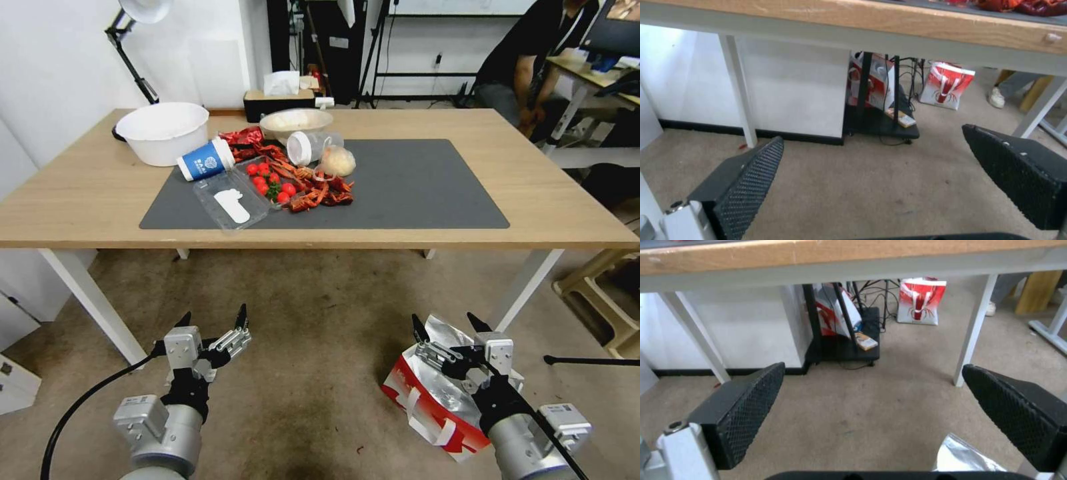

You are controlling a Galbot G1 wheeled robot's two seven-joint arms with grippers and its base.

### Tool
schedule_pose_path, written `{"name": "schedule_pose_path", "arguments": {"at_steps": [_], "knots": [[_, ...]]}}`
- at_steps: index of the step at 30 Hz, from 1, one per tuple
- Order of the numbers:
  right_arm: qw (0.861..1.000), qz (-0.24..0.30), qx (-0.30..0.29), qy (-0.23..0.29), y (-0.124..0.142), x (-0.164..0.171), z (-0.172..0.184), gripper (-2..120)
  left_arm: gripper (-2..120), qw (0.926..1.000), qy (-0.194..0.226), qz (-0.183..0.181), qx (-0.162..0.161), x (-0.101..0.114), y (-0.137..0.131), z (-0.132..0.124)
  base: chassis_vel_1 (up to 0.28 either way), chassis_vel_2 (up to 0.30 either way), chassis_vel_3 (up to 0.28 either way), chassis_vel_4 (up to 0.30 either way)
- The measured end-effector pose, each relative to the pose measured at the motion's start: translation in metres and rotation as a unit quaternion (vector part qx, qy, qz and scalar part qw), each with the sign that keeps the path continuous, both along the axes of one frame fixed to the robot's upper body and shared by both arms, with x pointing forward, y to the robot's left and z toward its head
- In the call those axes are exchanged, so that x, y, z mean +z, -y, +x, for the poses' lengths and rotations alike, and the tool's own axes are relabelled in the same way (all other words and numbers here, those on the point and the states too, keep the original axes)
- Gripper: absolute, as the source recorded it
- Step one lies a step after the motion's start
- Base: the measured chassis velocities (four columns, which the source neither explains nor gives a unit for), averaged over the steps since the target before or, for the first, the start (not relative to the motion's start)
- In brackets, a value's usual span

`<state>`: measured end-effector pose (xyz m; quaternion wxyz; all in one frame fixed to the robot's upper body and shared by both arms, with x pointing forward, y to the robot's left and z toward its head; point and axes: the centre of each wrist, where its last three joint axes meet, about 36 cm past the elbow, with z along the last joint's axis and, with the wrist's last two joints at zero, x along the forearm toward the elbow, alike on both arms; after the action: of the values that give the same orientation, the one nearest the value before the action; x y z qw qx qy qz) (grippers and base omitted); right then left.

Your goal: Pick up the food delivery bag from the floor and place it on the table.

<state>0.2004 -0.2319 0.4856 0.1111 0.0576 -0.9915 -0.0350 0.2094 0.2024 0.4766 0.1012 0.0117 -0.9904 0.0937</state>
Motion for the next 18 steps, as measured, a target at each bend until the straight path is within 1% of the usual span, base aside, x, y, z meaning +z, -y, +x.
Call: {"name": "schedule_pose_path", "arguments": {"at_steps": [18], "knots": [[1.000, 0.000, -0.001, -0.001, 0.0006, 0.0006, -0.0005, 100, 100, 1.0000, -0.002, 0.000, -0.002, -0.0034, 0.0005, 0.0003, 0.000, 0.000, 0.000, 0.000]]}}
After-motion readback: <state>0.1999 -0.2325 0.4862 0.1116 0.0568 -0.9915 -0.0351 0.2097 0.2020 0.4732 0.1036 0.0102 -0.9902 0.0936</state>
